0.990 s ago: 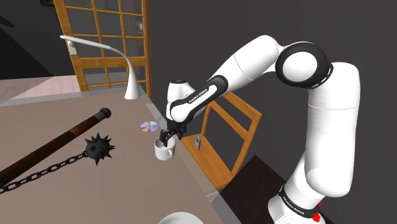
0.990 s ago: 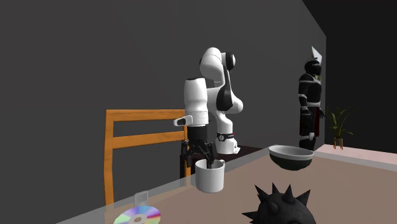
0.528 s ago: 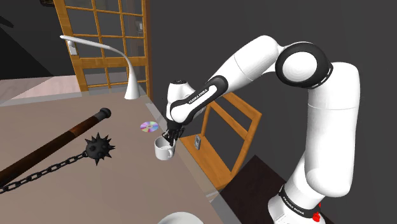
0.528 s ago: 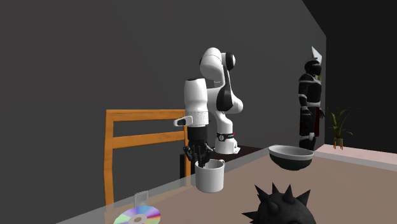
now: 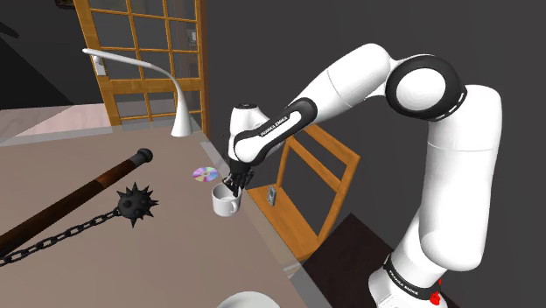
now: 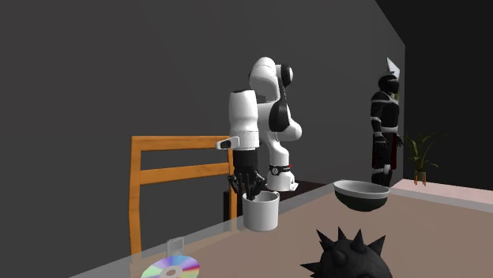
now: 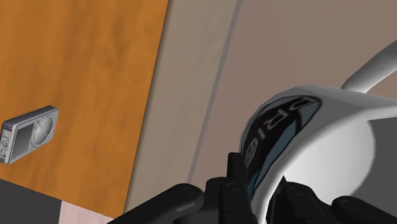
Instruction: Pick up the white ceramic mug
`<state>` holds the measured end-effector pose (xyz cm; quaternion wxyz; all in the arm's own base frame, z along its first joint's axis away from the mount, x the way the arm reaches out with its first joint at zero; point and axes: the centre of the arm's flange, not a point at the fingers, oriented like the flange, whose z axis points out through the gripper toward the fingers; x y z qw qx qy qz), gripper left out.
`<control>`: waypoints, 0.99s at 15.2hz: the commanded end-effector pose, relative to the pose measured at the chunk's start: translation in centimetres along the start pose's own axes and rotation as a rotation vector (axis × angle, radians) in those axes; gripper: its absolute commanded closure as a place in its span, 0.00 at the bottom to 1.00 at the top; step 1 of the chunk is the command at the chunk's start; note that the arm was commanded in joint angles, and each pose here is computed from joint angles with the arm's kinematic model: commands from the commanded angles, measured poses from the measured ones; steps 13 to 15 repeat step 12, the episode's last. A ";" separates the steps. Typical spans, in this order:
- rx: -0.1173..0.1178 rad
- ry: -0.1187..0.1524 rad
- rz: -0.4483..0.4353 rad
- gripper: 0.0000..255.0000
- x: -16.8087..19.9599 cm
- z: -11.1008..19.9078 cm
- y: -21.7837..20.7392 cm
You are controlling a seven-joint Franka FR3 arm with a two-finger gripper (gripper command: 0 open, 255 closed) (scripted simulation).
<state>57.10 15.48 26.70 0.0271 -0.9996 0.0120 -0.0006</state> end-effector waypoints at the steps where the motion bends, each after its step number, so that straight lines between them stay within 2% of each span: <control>1: 0.000 0.000 0.000 1.00 0.0 -1.0 0.0; 10: 0.000 0.000 0.000 1.00 0.0 -5.8 -0.3; 15: 0.000 0.000 0.000 1.00 0.0 -5.9 -0.3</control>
